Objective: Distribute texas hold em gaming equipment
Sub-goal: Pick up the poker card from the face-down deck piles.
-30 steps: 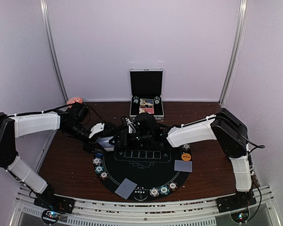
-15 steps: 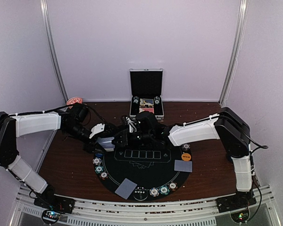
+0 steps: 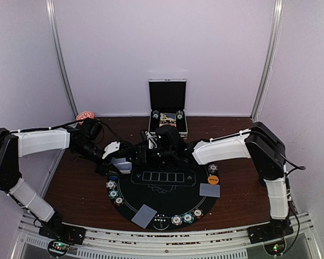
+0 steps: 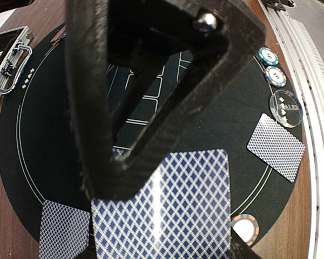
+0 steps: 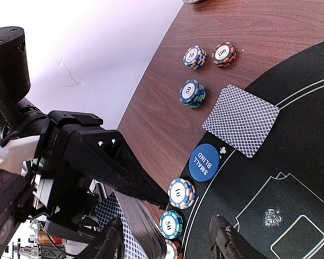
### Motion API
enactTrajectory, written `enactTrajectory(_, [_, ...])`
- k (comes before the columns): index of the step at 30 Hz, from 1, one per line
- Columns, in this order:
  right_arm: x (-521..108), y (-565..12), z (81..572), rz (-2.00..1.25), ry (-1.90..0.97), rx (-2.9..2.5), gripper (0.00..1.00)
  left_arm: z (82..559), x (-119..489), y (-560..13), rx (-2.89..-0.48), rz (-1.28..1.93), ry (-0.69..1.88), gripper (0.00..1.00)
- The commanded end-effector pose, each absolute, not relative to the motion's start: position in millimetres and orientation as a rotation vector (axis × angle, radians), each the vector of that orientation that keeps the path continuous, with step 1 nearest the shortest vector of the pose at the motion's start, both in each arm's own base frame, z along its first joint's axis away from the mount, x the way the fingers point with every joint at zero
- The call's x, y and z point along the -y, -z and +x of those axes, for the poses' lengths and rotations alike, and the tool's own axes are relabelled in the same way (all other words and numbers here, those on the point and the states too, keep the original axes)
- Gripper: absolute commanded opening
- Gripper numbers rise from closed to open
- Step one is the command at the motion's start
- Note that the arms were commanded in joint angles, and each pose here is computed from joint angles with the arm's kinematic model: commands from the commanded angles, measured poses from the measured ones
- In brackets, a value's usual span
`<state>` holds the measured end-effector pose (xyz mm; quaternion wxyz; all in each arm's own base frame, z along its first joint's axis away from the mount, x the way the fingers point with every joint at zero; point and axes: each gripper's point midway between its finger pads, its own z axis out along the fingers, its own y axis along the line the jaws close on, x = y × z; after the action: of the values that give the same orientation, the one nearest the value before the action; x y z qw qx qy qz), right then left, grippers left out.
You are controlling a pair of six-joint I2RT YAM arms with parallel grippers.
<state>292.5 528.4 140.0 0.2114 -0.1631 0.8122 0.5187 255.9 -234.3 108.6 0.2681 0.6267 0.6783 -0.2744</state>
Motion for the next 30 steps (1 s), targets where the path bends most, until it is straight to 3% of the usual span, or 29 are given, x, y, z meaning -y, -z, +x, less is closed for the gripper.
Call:
enactTrajectory(1, [-540,-137,296,-0.457,-1.439,-2.261,0.55,259,238,-116,-1.780,1.685,0.757,0.53])
enactTrajectory(12, [-547,-116,288,-0.524,-1.392,-2.318,0.54,259,238,-116,-1.782,1.685,0.758,0.53])
enactTrajectory(21, [-510,-109,308,-0.438,-1.243,-2.347,0.31,259,238,-116,-1.783,1.684,0.758,0.53])
enactTrajectory(30, [-510,-125,300,-0.477,-1.309,-2.316,0.19,259,238,-114,-1.787,1.687,0.757,0.57])
